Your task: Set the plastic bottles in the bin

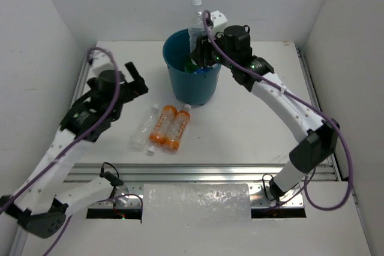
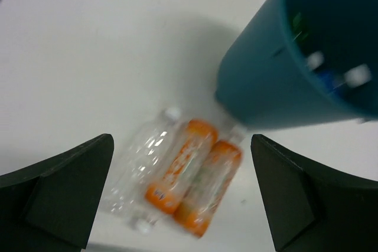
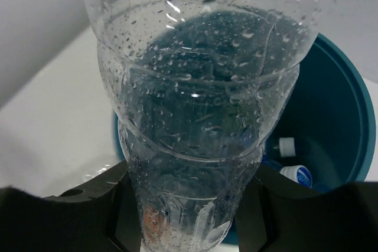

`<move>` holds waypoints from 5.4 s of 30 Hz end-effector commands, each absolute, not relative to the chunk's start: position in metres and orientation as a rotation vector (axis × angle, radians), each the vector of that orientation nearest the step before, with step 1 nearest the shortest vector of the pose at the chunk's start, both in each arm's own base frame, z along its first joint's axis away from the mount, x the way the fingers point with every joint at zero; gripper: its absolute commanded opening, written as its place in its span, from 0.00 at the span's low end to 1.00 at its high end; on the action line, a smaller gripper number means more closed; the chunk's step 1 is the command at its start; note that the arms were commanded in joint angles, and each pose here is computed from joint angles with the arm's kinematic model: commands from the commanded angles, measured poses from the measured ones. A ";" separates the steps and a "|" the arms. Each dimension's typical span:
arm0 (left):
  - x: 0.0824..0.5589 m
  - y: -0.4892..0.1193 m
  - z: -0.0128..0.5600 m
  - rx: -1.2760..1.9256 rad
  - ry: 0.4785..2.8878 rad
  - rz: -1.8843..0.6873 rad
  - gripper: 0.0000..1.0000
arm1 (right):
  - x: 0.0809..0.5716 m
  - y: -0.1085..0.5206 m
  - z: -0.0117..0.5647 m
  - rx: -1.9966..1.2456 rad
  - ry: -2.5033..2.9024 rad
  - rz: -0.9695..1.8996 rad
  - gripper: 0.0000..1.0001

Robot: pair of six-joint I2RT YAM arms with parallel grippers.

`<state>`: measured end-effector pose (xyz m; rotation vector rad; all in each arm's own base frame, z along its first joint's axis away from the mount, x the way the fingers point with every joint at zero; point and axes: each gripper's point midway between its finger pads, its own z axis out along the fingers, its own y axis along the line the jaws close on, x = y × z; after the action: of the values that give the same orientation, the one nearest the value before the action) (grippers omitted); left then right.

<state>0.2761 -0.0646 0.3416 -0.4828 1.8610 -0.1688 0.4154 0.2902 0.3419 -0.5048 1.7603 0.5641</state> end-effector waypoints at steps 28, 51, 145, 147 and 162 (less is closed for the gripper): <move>0.309 -0.089 0.130 -0.154 2.516 0.038 0.88 | 0.303 0.222 0.394 -0.525 1.658 0.599 0.99; 0.304 -0.034 0.043 -0.349 2.720 0.212 0.27 | 0.231 0.228 0.342 -0.631 1.682 0.851 0.99; 0.311 -0.147 0.073 -0.219 2.574 -0.068 0.93 | 0.333 0.235 0.385 -0.488 1.715 0.532 0.99; 0.313 -0.148 0.054 -0.238 2.602 -0.043 0.89 | 0.315 0.238 0.363 -0.501 1.760 0.592 0.99; 0.302 -0.119 0.193 -0.491 2.153 -0.177 0.00 | 0.175 0.330 0.286 -0.836 1.667 1.296 0.99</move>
<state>0.3007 -0.1062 0.1101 -0.4728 2.3895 0.0655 0.1979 0.3000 0.2678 -0.7916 1.8082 1.0555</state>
